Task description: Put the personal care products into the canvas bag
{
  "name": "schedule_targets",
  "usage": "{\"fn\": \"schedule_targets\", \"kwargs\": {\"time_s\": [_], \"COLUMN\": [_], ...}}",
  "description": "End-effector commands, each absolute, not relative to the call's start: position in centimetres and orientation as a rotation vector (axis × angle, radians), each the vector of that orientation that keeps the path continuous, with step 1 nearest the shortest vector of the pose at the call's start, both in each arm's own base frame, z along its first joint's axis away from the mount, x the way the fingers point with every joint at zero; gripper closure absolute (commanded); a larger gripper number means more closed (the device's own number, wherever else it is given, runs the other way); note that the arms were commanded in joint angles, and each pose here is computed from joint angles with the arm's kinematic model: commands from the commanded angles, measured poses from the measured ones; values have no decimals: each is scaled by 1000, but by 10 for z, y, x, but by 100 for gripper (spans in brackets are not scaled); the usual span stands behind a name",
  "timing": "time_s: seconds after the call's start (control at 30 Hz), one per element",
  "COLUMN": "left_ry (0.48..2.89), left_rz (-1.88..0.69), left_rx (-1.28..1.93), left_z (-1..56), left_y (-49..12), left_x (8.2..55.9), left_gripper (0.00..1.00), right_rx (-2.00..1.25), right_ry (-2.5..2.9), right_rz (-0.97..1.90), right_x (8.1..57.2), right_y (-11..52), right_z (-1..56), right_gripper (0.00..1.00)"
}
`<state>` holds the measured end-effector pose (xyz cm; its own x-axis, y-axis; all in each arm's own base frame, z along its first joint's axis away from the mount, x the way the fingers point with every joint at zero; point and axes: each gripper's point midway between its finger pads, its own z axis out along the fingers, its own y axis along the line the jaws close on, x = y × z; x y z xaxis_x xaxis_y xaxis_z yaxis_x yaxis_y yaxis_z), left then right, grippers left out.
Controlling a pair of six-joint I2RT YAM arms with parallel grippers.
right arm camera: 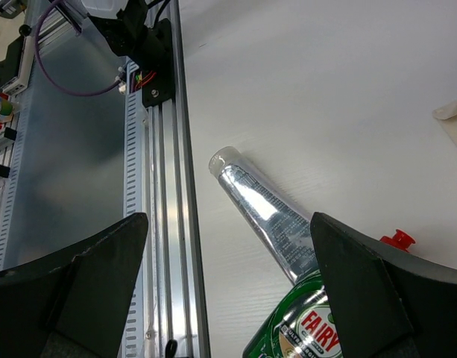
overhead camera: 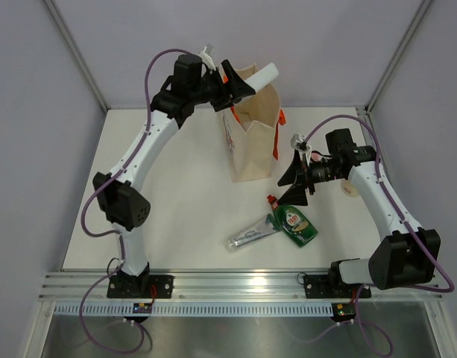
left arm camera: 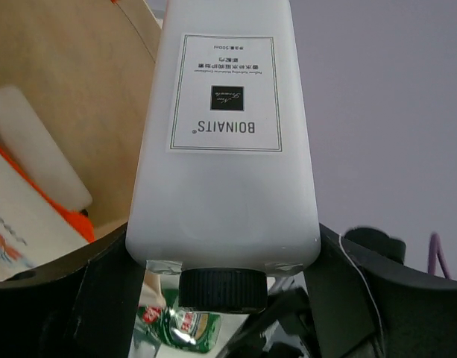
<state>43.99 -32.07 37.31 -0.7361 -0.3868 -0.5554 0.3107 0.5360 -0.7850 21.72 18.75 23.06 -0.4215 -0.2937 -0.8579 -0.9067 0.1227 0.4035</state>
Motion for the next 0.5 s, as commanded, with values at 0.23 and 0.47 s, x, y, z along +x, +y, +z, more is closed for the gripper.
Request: {"fn": "schedule_targets", "kwargs": {"time_s": [0.23,0.47], "left_ry": [1909,2023], "left_rz": [-1123,-1061], "left_rx": [-251,-268], "left_z": [404,365], "left_y": [-304,-299], "left_x": [496,495], "left_gripper": [100,37], "right_rx": [-1168,-1170], "right_ry": [1720,1731], "right_rz": [1316,1314], "right_x": [218,220], "right_y": [188,188], "right_z": [252,251], "right_gripper": [0,1]}}
